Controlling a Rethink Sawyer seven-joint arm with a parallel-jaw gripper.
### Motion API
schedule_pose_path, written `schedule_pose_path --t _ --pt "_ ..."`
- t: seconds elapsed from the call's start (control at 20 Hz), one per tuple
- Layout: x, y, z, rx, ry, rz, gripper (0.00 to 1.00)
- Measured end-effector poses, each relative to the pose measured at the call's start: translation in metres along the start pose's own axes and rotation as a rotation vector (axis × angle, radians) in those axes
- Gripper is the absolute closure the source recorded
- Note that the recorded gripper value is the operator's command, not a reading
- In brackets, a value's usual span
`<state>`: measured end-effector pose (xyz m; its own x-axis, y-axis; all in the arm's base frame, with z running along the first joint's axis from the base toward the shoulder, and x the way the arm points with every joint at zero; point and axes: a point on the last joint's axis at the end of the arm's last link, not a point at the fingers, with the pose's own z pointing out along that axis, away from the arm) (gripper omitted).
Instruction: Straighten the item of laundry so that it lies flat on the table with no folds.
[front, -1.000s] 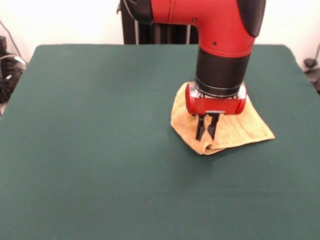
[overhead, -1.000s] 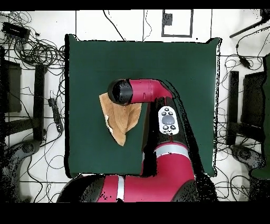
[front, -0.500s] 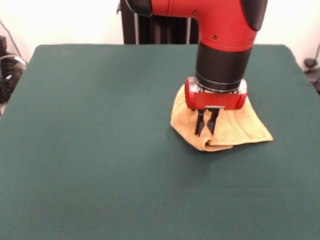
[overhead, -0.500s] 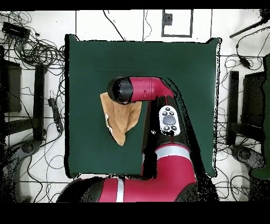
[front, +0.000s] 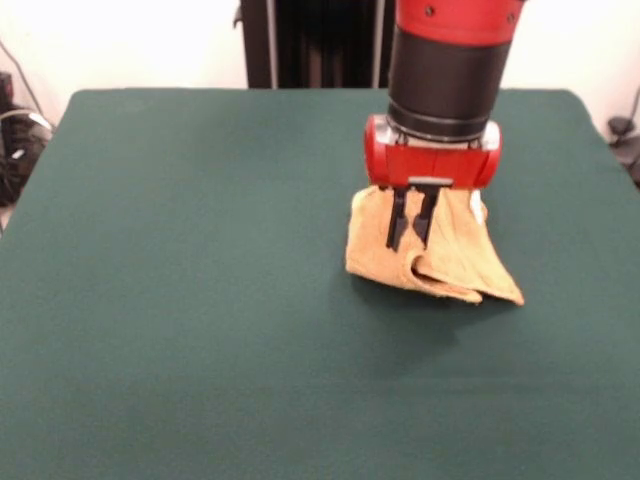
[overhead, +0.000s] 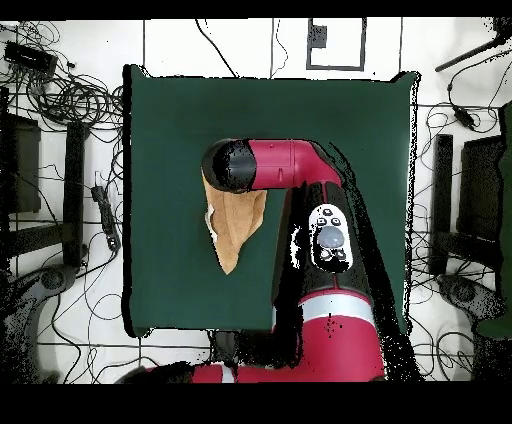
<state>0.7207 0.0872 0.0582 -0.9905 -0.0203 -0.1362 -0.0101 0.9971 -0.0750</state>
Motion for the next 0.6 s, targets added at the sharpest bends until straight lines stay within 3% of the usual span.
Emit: schedule_pose_path --t 0.25,0.6 --pt "-0.008 -0.006 -0.017 0.005 -0.025 0.007 1.00" --pt "-0.006 -0.010 -0.018 0.006 -0.027 0.010 1.00"
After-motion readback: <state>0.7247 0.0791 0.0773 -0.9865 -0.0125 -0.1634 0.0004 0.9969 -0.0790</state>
